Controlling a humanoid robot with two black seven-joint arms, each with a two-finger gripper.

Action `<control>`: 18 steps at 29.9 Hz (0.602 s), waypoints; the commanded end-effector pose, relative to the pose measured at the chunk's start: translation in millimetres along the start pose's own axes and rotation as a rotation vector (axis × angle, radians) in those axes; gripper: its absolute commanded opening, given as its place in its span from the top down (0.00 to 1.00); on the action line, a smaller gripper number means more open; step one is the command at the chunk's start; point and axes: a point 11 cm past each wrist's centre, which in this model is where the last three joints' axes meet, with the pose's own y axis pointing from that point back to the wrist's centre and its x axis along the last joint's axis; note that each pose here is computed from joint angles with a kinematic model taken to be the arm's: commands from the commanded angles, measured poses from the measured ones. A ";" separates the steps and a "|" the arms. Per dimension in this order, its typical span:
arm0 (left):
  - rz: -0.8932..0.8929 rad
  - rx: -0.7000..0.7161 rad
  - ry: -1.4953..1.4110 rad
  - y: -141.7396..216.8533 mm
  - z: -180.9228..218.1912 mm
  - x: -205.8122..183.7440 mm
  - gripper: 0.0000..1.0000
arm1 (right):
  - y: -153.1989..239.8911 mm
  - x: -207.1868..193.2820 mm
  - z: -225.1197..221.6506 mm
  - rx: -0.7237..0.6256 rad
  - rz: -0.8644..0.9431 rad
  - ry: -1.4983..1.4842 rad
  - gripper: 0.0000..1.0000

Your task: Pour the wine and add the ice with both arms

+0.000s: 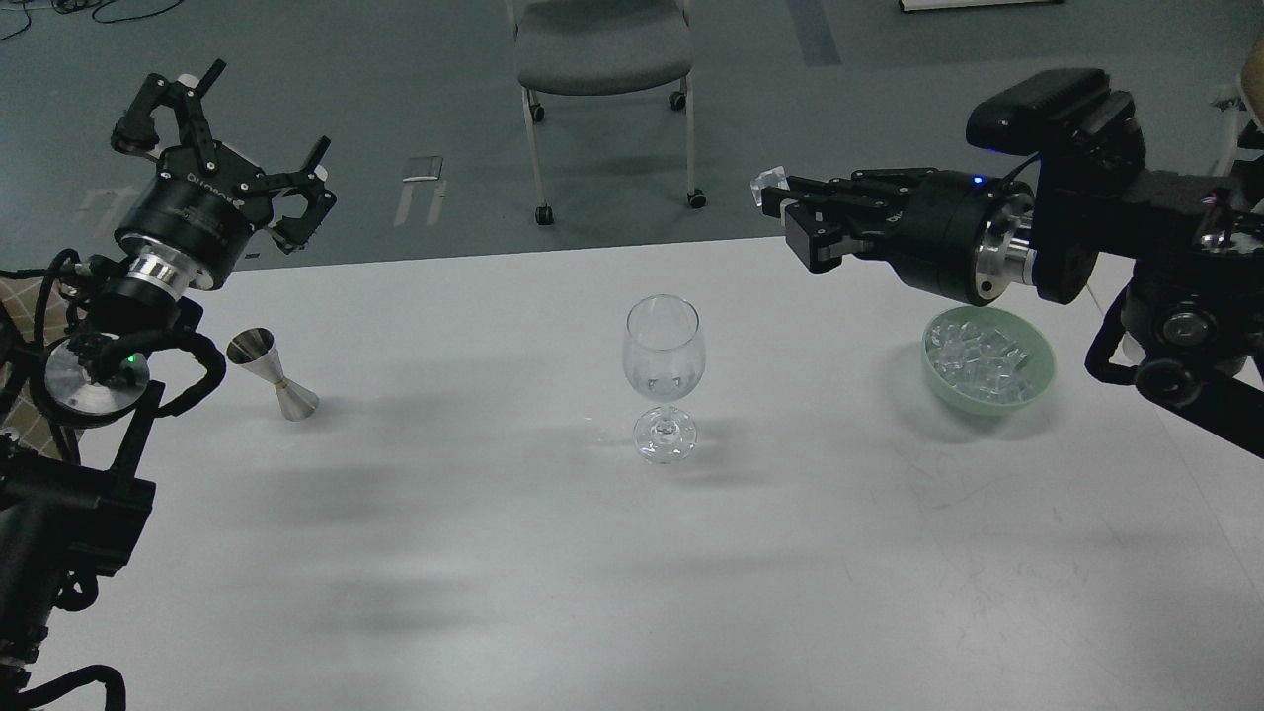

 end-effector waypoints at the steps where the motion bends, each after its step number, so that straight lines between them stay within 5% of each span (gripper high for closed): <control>1: 0.004 0.004 0.003 1.5 -2.4 1.7 0.02 | -16.4 0.0 -23.6 0.059 0.003 -0.014 0.99; 18: 0.006 0.003 0.002 2.7 -1.7 3.0 0.02 | -34.7 -28.5 -41.8 0.108 -0.057 -0.063 0.96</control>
